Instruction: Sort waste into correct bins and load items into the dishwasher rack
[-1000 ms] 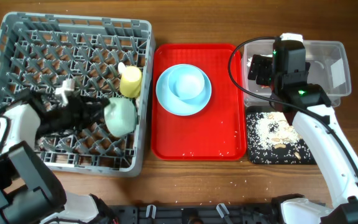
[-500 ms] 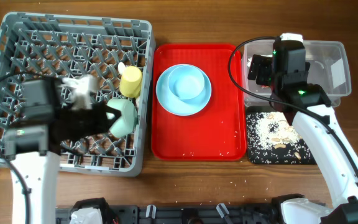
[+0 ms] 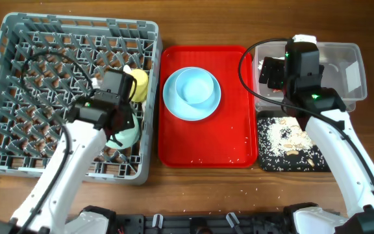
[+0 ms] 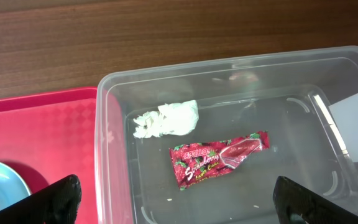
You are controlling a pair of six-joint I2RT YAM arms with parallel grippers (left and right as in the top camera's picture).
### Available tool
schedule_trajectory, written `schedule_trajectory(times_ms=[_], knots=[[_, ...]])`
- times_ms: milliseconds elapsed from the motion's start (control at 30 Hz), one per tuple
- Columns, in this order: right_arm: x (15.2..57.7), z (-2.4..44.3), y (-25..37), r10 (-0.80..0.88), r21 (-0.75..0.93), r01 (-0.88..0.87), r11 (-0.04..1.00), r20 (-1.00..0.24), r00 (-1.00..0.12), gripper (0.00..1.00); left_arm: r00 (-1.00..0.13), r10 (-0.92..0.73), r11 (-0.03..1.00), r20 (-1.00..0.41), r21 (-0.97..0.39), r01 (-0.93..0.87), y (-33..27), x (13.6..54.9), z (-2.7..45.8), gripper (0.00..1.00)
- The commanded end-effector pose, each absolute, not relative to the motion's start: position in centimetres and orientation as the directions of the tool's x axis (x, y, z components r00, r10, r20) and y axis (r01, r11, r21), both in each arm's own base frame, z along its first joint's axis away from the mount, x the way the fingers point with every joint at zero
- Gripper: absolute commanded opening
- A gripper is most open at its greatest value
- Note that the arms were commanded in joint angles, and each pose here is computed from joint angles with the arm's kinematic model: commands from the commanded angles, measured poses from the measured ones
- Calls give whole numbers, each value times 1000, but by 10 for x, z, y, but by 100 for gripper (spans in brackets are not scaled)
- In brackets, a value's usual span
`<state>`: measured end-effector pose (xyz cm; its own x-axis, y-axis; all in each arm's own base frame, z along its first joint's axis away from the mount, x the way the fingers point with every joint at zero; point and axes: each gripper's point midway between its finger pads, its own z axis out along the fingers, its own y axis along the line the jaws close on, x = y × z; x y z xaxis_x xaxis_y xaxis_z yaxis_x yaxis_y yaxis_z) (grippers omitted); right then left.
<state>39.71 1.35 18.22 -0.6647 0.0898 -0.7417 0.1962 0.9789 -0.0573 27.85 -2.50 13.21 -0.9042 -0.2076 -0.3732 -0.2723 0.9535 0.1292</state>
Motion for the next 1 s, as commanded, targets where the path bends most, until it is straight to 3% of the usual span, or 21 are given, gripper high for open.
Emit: schedule_trajectory(times_ms=[0,100,133,167,200,367,467,600,800,867,967], knots=[[398,185,14,95,-47,194,980,-747,-658,100,-820,-287,934,-495,45,-354,-21,280,174,11],[398,185,14,95,-47,194,980,-747,-658,100,-828,-301,949,-473,-59,-311,-41,283,175,20],[398,185,14,94,-47,194,980,-747,-658,100,-843,-305,952,-444,-130,-276,-56,283,174,18],[398,185,14,95,-46,194,980,-747,-658,100,-884,-292,932,-366,-318,-176,-96,281,177,17],[398,185,14,94,-47,194,980,-747,-658,100,-900,-267,920,-345,-369,-132,-110,278,179,18],[398,185,14,94,-47,194,980,-747,-658,100,-930,-185,967,-319,-230,-113,-112,264,147,31],[398,185,14,95,-47,194,980,-747,-658,100,-960,-168,978,-224,-159,-134,-106,251,109,35],[398,185,14,95,-47,194,980,-747,-658,100,-977,-161,983,-138,-108,-147,-104,245,83,34],[398,185,14,95,-47,194,980,-747,-658,100,-974,-166,980,-154,-136,-145,-109,251,84,33],[398,185,14,95,-47,194,980,-747,-658,100,-974,-166,980,-155,-136,-145,-109,251,84,23],[398,185,14,95,-47,194,980,-747,-658,100,-974,-166,980,-155,-137,-145,-109,251,84,23]])
